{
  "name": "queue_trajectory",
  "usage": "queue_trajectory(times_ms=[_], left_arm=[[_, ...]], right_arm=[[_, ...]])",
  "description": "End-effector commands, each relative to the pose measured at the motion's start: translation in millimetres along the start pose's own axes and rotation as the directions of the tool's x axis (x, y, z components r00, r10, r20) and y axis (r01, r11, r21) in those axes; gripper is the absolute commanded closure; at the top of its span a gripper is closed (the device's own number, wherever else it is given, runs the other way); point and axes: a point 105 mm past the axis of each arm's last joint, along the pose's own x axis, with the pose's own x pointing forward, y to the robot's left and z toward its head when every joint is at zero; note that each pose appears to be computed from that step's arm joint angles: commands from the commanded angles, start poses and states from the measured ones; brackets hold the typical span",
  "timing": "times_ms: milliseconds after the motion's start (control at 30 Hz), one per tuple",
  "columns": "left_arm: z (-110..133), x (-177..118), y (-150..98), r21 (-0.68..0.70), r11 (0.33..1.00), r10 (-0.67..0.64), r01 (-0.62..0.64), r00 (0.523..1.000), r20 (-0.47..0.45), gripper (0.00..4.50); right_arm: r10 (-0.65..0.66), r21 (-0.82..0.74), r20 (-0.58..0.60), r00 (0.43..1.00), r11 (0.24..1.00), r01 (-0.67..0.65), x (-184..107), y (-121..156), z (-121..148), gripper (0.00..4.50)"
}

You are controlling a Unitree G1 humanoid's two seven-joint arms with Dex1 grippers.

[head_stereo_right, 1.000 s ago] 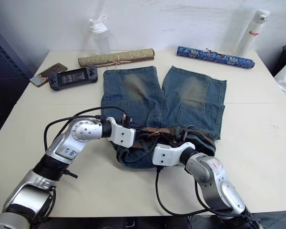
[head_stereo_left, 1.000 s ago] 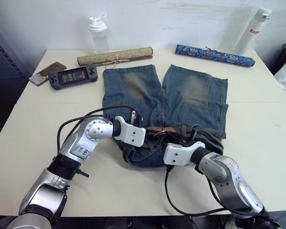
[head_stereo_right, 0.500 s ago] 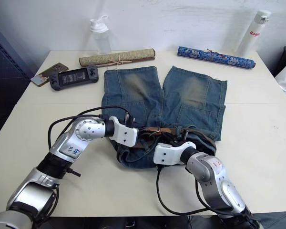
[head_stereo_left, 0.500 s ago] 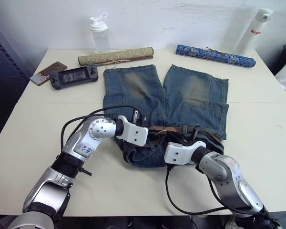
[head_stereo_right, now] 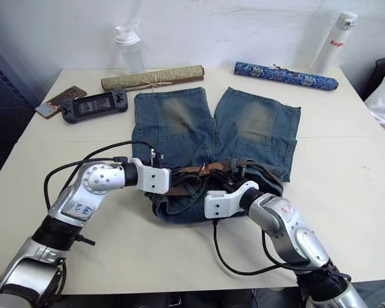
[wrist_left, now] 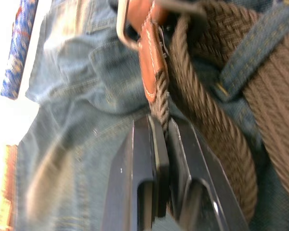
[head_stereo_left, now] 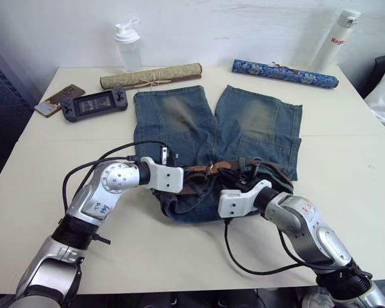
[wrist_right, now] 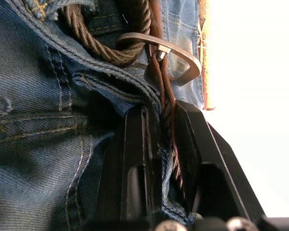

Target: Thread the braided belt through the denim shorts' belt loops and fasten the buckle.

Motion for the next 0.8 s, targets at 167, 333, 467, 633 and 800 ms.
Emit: queue_trajectory(times_ms=[167, 333, 467, 633, 800], left_arm=[[-21, -18, -3, -0.066, 0.998, 0.015, -0.021, 0.996, -0.091, 4.5], [-10, -15, 5, -0.089, 0.991, 0.094, -0.096, 0.995, -0.033, 4.5], [-15, -18, 8, -0.079, 0.989, 0.119, -0.123, 0.991, -0.058, 4.5], [-20, -24, 13, -0.092, 0.979, 0.173, -0.18, 0.982, -0.078, 4.5], [-23, -36, 9, -0.073, 0.977, 0.195, -0.201, 0.977, -0.082, 4.5]], right_arm=[[-0.035, -0.069, 0.087, 0.996, 0.997, 0.041, 0, -10, 21, 4.28], [-0.023, -0.102, 0.122, 0.992, 0.994, 0.036, 5, -9, 27, 4.28], [-0.022, -0.107, 0.136, 0.99, 0.994, 0.037, 9, -9, 31, 4.28], [-0.015, -0.083, 0.159, 0.987, 0.996, 0.028, 17, -4, 39, 4.28], [-0.007, -0.075, 0.149, 0.989, 0.997, 0.018, 19, -2, 36, 4.28]])
